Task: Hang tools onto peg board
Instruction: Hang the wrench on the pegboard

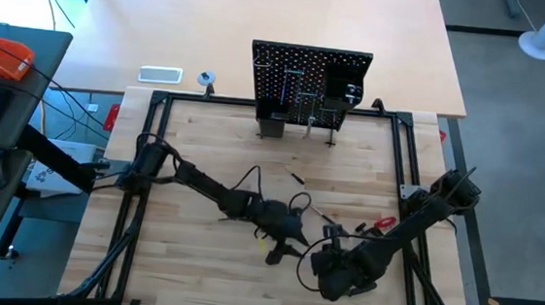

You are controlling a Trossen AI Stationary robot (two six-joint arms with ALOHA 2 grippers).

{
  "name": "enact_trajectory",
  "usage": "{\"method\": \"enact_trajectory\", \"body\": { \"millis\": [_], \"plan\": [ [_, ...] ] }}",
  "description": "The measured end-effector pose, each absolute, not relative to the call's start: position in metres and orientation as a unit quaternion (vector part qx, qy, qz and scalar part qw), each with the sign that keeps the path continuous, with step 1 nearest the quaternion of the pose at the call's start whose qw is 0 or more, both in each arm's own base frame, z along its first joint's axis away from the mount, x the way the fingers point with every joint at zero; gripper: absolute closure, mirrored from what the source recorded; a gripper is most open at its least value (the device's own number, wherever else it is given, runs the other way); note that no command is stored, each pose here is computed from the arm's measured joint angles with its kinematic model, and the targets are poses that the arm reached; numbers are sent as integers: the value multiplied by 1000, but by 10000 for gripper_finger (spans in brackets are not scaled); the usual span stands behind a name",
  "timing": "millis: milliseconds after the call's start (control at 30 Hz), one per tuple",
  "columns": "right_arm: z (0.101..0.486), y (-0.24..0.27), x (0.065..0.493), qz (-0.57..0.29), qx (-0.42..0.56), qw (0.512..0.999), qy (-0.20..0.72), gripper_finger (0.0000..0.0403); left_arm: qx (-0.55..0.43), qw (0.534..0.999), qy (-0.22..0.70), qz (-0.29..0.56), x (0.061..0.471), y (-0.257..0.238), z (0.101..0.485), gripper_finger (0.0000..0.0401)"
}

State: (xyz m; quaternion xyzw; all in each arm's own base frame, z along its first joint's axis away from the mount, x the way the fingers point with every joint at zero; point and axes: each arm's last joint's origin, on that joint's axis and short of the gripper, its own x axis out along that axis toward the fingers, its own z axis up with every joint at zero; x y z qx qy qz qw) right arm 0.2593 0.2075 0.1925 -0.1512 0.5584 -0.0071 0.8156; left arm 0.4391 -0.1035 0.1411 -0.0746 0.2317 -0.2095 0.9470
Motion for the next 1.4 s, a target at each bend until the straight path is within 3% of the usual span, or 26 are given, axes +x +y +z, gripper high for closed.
{"method": "enact_trajectory", "body": {
  "millis": [400,933,1100,1300,1400],
  "plan": [
    [211,208,272,11,-193,824,533,382,-145,915,238,-292,441,-90,144,224],
    [214,198,287,31,-228,829,509,382,-175,898,284,-287,438,-84,140,239],
    [214,199,288,33,-245,830,499,381,-180,890,284,-308,438,-82,140,281],
    [215,199,289,23,-251,834,491,371,-178,886,292,-313,437,-80,138,378],
    [217,199,289,24,-247,838,486,377,-169,890,288,-312,438,-78,136,391]
  ]
}}
